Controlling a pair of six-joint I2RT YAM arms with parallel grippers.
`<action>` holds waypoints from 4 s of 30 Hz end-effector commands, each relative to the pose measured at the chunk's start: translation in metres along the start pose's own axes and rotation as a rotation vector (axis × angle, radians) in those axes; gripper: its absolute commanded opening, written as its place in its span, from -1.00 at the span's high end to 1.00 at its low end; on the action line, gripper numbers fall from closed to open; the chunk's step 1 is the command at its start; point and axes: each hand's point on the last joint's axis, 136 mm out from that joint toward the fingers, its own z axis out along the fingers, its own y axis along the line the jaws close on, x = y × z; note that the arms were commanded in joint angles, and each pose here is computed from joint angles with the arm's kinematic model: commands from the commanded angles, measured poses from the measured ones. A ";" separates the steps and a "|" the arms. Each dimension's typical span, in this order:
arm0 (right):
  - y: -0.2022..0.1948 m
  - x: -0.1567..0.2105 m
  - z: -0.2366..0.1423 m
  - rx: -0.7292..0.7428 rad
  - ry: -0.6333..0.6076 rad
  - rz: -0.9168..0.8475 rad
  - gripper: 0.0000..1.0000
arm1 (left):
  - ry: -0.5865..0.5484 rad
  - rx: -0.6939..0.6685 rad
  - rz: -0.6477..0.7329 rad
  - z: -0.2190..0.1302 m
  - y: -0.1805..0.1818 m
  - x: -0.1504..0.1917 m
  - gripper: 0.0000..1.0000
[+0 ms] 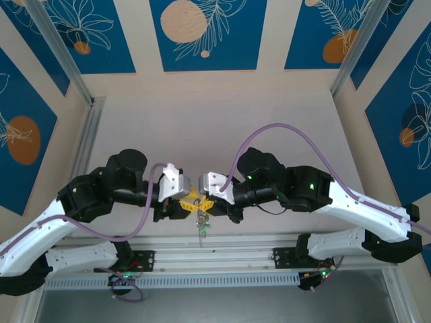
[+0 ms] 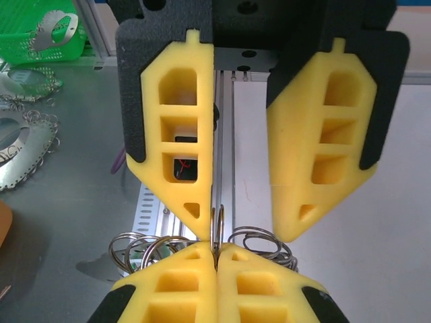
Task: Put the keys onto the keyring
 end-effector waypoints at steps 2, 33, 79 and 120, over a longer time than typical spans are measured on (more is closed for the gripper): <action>0.005 -0.018 -0.005 -0.026 -0.047 -0.032 1.00 | -0.034 0.023 0.017 0.001 -0.004 -0.008 0.47; 0.003 -0.013 -0.005 -0.017 -0.050 -0.021 1.00 | -0.046 0.025 0.019 -0.003 -0.006 -0.010 0.60; 0.002 -0.019 -0.018 -0.090 -0.191 0.090 0.45 | -0.202 0.086 0.065 -0.019 -0.025 -0.032 1.00; 0.003 -0.002 -0.016 -0.092 -0.159 0.131 0.72 | -0.234 0.051 0.090 -0.027 -0.024 -0.034 1.00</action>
